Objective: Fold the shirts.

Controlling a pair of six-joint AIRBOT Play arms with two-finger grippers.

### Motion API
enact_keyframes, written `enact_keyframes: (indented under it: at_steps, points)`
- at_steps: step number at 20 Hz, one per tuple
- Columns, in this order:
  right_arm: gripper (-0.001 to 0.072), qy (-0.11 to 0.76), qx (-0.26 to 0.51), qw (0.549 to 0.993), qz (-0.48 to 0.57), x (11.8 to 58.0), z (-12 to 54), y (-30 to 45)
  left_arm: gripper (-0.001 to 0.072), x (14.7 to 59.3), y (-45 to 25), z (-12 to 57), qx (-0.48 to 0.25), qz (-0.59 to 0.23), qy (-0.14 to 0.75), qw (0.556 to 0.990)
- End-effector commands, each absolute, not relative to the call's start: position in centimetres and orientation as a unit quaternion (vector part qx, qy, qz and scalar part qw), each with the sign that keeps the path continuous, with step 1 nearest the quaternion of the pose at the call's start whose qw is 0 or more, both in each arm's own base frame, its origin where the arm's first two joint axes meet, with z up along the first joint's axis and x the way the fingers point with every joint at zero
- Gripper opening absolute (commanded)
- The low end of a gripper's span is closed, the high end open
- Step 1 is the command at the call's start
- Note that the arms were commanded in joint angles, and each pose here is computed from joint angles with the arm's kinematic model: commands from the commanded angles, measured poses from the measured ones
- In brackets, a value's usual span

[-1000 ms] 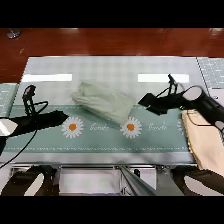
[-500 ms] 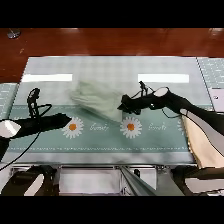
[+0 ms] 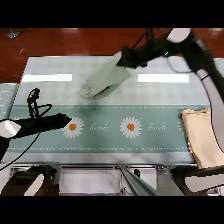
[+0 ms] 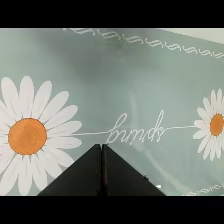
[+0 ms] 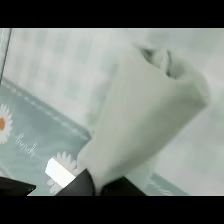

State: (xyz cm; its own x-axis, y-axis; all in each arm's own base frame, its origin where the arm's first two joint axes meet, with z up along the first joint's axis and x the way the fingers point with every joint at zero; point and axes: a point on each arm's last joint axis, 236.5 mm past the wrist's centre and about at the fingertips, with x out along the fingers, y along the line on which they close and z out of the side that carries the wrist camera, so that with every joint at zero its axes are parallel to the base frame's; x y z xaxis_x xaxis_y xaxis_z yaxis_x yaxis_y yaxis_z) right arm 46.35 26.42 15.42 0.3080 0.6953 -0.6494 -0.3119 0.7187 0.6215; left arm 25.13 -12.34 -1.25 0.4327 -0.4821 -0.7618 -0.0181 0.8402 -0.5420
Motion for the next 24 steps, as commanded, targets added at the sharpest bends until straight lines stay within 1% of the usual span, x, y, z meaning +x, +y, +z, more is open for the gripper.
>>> enact_keyframes:
  at_steps: [1,5,7,9,10,14,16,18,20,22,23,24]
  points:
    - [0.0019,0.477,0.185,0.822,0.251,46.7,21.4,18.3,0.0035,25.1,-12.4,-1.3,-0.244,-0.143,0.514,0.81]
    - [0.0019,0.487,0.22,0.83,0.159,43.9,23.9,7.5,0.0035,25.1,-12.4,-1.3,-0.244,-0.143,0.514,0.81]
    - [0.0019,0.501,0.245,0.825,0.087,41.4,24.3,1.6,0.0035,25.1,-12.4,-1.3,-0.244,-0.143,0.514,0.81]
    - [0.0018,0.537,0.256,0.804,-0.007,37.4,23.2,-4.5,0.0035,25.1,-12.4,-1.3,-0.244,-0.143,0.514,0.81]
    - [0.0019,0.532,0.27,0.801,-0.043,35.9,23.1,-6.7,0.0035,25.1,-12.4,-1.3,-0.244,-0.143,0.514,0.81]
    - [0.0019,0.537,0.309,0.771,-0.148,28.1,20.8,-11.3,0.0035,25.4,-12.2,-1.2,-0.244,-0.141,0.508,0.814]
    - [0.0019,0.542,0.321,0.738,-0.241,22.4,18.5,-14.1,0.0035,25.6,-12.2,-1.1,-0.245,-0.14,0.505,0.816]
    - [0.0019,0.554,0.322,0.693,-0.331,16.3,16.1,-16.4,0.0035,25.9,-12.1,-1.0,-0.245,-0.138,0.499,0.82]
    - [0.002,0.586,0.315,0.64,-0.385,10.6,13.0,-16.6,0.0035,26.1,-12.0,-0.9,-0.246,-0.136,0.494,0.823]
    - [0.0026,0.606,0.342,0.588,-0.411,7.2,9.5,-14.9,0.0035,26.3,-11.9,-0.9,-0.246,-0.135,0.491,0.825]
    - [0.0232,0.619,0.347,0.57,-0.413,6.3,7.9,-14.2,0.0035,26.3,-11.9,-0.9,-0.246,-0.135,0.492,0.824]
    - [0.056,0.631,0.348,0.556,-0.414,5.8,7.0,-13.9,0.0035,26.2,-11.9,-1.0,-0.243,-0.136,0.492,0.825]
